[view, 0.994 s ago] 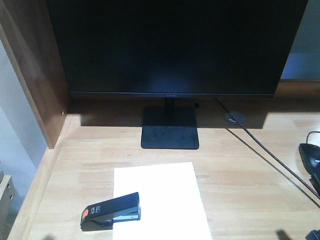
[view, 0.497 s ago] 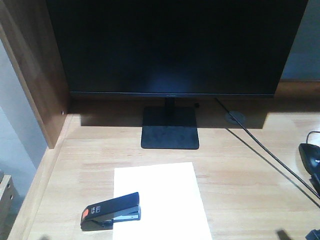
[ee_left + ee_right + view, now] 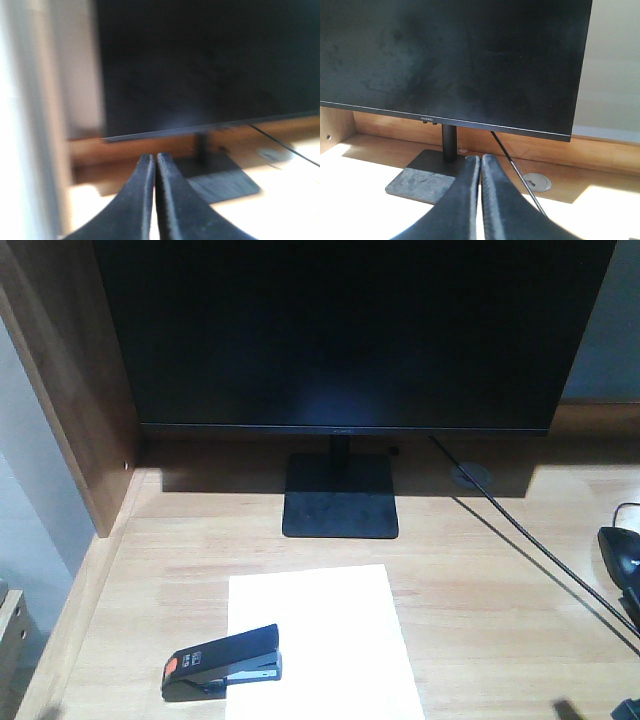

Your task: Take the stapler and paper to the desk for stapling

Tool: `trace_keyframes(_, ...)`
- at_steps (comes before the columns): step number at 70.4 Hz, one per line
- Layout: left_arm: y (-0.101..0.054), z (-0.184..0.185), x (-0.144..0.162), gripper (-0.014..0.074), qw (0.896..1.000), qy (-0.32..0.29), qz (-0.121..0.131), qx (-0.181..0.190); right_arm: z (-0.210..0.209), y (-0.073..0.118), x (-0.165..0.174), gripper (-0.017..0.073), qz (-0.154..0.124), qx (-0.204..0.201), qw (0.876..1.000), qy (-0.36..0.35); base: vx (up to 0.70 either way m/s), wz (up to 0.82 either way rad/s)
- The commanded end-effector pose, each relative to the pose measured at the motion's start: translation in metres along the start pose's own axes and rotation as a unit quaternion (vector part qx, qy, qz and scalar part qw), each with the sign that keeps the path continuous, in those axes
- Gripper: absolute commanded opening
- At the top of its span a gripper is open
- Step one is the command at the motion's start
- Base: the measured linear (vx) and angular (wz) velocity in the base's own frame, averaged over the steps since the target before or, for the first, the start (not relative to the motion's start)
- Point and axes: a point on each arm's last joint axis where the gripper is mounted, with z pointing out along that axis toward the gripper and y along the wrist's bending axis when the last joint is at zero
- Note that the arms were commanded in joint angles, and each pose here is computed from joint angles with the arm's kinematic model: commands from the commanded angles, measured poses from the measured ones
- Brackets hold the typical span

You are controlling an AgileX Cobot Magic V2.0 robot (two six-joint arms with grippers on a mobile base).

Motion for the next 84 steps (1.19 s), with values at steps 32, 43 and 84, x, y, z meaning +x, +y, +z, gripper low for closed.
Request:
trace_keyframes(32, 0.016, -0.022, 0.077, -0.0006, 0.992, -0.032, -0.033, -0.116, 0.001, -0.001, -0.009, -0.001, -0.005, 0.004, 1.0, -0.008, 0.0, 0.0)
trace_keyframes(43, 0.018, -0.018, 0.097, -0.0006, 0.992, -0.033, -0.033, -0.118, 0.001, -0.001, -0.009, -0.001, -0.005, 0.004, 1.0, -0.008, 0.0, 0.0)
trace_keyframes(84, 0.018, -0.018, 0.096, -0.0006, 0.992, -0.033, -0.024, -0.119, 0.001, -0.001, -0.009, -0.001, -0.005, 0.005, 1.0, -0.008, 0.0, 0.0)
